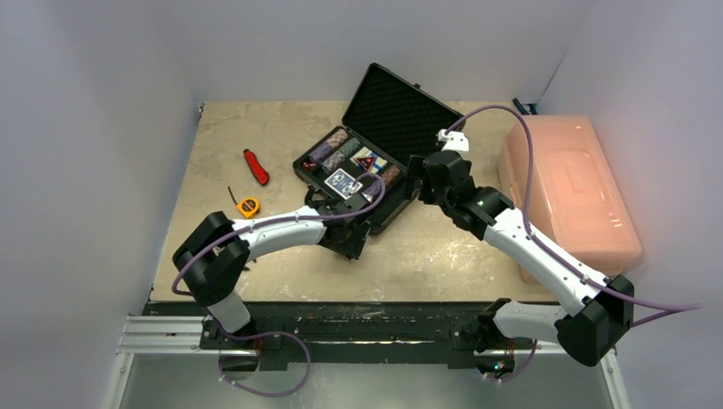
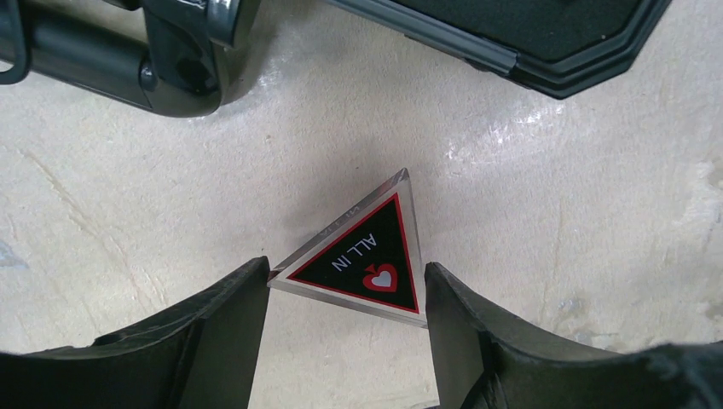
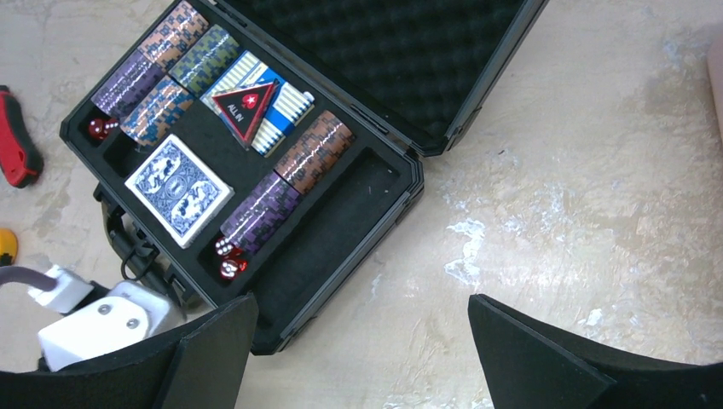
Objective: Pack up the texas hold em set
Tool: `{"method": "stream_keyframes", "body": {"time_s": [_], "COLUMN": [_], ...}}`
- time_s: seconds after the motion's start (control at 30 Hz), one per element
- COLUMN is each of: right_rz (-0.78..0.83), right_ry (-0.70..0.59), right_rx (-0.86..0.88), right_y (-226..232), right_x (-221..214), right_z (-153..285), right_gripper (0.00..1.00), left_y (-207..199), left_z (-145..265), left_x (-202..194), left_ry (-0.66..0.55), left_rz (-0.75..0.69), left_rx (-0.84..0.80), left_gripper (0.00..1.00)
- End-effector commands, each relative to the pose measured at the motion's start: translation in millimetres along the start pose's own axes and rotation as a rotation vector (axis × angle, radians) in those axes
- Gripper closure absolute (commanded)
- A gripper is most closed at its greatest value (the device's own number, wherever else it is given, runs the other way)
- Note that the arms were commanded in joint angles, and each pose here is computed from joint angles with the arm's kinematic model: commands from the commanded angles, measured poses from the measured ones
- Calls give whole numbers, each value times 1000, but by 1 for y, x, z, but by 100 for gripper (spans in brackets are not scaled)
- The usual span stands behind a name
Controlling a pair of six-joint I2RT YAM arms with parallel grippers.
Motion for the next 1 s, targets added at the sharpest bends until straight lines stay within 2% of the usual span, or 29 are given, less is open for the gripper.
{"method": "stream_keyframes", "body": {"time_s": [0.0,0.6,0.97], "right_rz": [-22,-44,-81], "right_ry": [-48,-78,-122], "right_rx": [29,10,-28], "right_y": [9,4,-6], "right_x": [18,24,27], "right_z": [2,8,19], "right_gripper": [1,1,1], "left_y": [0,8,25], "left_z": [23,72,82], "left_x": [11,35,71], "left_ry": [-68,-174,-203], "left_rz": [4,78,235], "left_rx": [-18,-1,28], "left_gripper": [61,62,67]}}
Point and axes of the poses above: each gripper's point midway between its finger pads, its own z axis back along the fingers, its own y axis along the line the jaws close on, x = y × z, the point moved 6 cm from there along z, back along the fingers, and after that the axes turned 3 degrees about z, right-handed, at the moved point
